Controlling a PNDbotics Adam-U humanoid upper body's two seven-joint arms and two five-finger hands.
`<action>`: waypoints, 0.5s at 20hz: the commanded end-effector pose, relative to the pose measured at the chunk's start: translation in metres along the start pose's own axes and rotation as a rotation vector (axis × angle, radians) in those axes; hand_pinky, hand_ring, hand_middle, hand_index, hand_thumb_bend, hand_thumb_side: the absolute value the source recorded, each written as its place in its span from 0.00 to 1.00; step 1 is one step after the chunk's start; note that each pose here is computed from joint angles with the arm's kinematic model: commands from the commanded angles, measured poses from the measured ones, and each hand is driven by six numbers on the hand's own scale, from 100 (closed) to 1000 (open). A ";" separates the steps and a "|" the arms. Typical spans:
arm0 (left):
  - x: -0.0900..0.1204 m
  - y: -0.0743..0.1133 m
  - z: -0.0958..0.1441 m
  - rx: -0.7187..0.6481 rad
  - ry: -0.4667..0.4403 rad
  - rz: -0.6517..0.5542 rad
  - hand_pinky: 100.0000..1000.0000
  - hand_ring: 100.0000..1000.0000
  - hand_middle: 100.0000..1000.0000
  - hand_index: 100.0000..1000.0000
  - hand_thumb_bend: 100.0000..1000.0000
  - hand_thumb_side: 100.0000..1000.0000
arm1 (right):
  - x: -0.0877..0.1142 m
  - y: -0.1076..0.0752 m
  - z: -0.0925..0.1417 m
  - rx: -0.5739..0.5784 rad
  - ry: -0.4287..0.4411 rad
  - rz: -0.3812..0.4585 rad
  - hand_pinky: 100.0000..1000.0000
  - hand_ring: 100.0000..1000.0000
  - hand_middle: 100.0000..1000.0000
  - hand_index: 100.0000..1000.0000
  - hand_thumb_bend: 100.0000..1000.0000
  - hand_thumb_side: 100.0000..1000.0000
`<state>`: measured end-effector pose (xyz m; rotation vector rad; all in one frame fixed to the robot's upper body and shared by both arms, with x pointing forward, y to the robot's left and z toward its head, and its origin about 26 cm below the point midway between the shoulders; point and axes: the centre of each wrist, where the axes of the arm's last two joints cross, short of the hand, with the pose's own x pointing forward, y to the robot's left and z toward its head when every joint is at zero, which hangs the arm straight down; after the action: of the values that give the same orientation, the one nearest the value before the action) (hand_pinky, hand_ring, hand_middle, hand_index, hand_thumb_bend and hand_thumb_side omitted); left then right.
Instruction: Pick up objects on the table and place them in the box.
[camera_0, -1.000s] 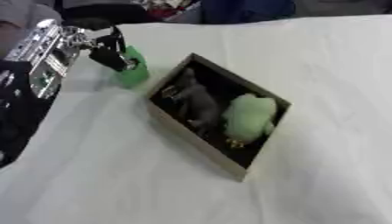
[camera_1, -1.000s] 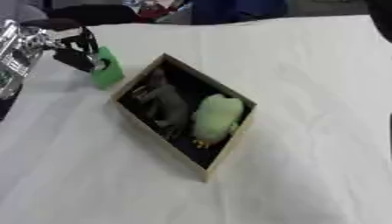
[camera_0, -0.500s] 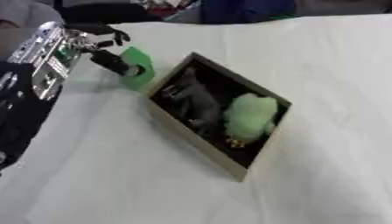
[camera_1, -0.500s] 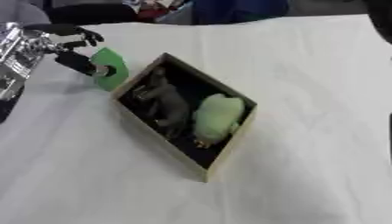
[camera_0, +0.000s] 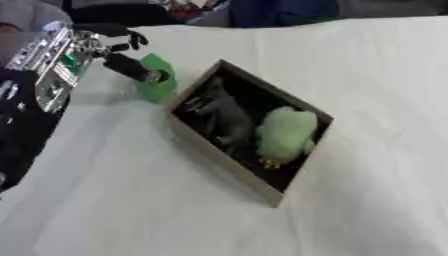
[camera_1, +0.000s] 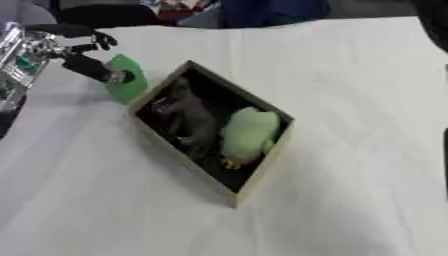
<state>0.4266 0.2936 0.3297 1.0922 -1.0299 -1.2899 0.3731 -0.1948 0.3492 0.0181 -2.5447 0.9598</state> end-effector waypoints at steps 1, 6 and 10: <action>-0.005 0.014 0.005 0.012 0.040 0.014 0.84 0.92 0.87 1.00 0.49 0.74 | 0.005 -0.007 -0.002 -0.003 -0.014 0.017 1.00 0.94 0.81 0.83 0.00 0.91; -0.004 0.011 0.000 -0.005 0.081 0.023 0.83 0.91 0.85 1.00 0.51 0.75 | 0.005 -0.007 -0.002 -0.002 -0.017 0.014 1.00 0.94 0.81 0.83 0.00 0.91; -0.002 0.005 -0.006 -0.014 0.105 0.028 0.82 0.88 0.80 0.97 0.50 0.77 | 0.005 -0.007 -0.002 -0.002 -0.017 0.013 1.00 0.94 0.81 0.83 0.00 0.92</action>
<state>0.4361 0.2937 0.3200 1.0924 -0.9532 -1.2377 0.3732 -0.1954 0.3493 0.0205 -2.5413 0.9631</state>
